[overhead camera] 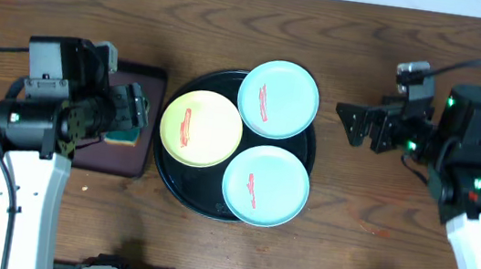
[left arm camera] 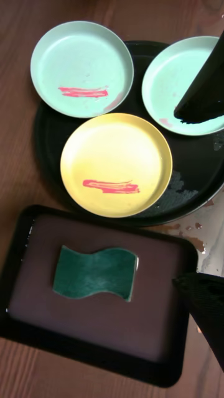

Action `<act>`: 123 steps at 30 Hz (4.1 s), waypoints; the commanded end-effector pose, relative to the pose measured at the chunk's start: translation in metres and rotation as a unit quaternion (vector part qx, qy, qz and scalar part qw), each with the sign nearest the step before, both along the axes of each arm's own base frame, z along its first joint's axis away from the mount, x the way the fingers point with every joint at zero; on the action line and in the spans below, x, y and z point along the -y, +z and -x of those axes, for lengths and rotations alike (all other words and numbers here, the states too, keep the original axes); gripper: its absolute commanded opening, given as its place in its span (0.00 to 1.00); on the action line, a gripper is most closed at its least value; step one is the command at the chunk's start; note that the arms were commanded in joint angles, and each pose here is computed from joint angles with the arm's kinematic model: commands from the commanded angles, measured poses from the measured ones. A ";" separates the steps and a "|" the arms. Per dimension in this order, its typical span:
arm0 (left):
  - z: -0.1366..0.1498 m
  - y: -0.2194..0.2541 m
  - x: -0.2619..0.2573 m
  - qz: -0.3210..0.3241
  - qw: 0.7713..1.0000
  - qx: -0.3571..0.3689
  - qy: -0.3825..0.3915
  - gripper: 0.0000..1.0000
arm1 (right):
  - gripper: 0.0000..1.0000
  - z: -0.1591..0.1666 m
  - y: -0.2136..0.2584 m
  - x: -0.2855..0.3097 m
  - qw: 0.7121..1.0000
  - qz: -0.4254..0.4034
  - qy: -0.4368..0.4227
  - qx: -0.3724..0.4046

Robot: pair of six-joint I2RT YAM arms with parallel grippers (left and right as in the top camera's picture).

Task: Clean dirty plates on tray and stack at the side
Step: 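Move left gripper to sponge and right gripper to yellow plate rim, then grasp the green sponge with left gripper, lift from basin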

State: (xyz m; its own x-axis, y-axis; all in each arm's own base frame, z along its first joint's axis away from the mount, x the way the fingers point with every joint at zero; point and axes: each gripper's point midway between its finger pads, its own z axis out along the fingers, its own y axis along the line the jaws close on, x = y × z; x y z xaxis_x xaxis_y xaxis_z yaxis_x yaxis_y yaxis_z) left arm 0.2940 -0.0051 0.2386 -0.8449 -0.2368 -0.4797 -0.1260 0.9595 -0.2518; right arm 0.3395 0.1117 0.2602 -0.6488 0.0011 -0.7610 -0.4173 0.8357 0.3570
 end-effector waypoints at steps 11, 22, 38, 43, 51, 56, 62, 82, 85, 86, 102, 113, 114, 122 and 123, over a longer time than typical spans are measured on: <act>-0.015 -0.030 -0.002 -0.001 0.998 -0.058 -0.009 0.77 | 0.99 -0.023 -0.026 -0.014 0.999 0.009 0.015 -0.042; -0.012 -0.036 -0.056 -0.068 0.985 -0.079 0.137 0.78 | 0.99 -0.039 -0.060 -0.079 0.977 0.035 -0.011 -0.208; -0.009 -0.037 -0.068 -0.092 0.980 -0.082 0.153 0.78 | 0.58 -0.013 -0.167 -0.200 0.943 0.101 0.042 -0.315; -0.008 -0.038 -0.068 -0.092 0.980 -0.085 0.153 0.77 | 0.47 -0.006 -0.200 -0.204 0.931 0.128 0.008 -0.342; -0.008 -0.038 -0.068 -0.092 0.980 -0.085 0.153 0.78 | 0.34 -0.003 -0.228 -0.204 0.922 0.154 -0.006 -0.355; -0.008 -0.038 -0.068 -0.092 0.980 -0.085 0.153 0.77 | 0.28 -0.006 -0.241 -0.206 0.923 0.166 -0.012 -0.348; -0.007 -0.039 -0.070 -0.099 0.979 -0.087 0.156 0.78 | 0.23 -0.009 -0.255 -0.213 0.924 0.167 -0.009 -0.343; -0.018 -0.115 -0.078 -0.131 0.963 -0.210 0.104 0.71 | 0.01 -0.013 -0.265 -0.206 0.924 0.190 -0.013 -0.331; -0.020 -0.138 -0.079 -0.134 0.957 -0.241 0.086 0.71 | 0.01 -0.012 -0.266 -0.206 0.924 0.191 -0.011 -0.330; -0.022 -0.145 -0.079 -0.134 0.956 -0.248 0.081 0.71 | 0.01 -0.012 -0.266 -0.206 0.924 0.191 -0.010 -0.331; -0.055 -0.207 -0.070 -0.110 0.960 -0.257 0.018 0.64 | 0.01 -0.012 -0.267 -0.206 0.925 0.194 -0.004 -0.327; -0.056 -0.237 -0.070 -0.106 0.954 -0.282 0.016 0.46 | 0.01 -0.012 -0.267 -0.206 0.925 0.196 -0.001 -0.326; -0.056 -0.238 -0.070 -0.106 0.953 -0.282 0.016 0.41 | 0.01 -0.012 -0.267 -0.206 0.925 0.196 -0.001 -0.326; -0.057 -0.236 -0.070 -0.106 0.954 -0.280 0.016 0.07 | 0.01 -0.012 -0.267 -0.206 0.925 0.196 -0.001 -0.326; -0.057 -0.234 -0.070 -0.107 0.955 -0.277 0.017 0.07 | 0.01 -0.012 -0.267 -0.206 0.925 0.196 -0.001 -0.326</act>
State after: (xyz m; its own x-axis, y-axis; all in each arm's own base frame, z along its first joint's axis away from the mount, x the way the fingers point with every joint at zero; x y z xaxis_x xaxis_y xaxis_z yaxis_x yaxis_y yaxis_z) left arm 0.3545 0.0644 0.0089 -0.9767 -0.2136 -0.0197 -0.2144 0.9747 0.0635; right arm 0.3536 0.3224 0.0065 -0.9757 -0.1549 -0.1550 -0.1902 0.9499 0.2481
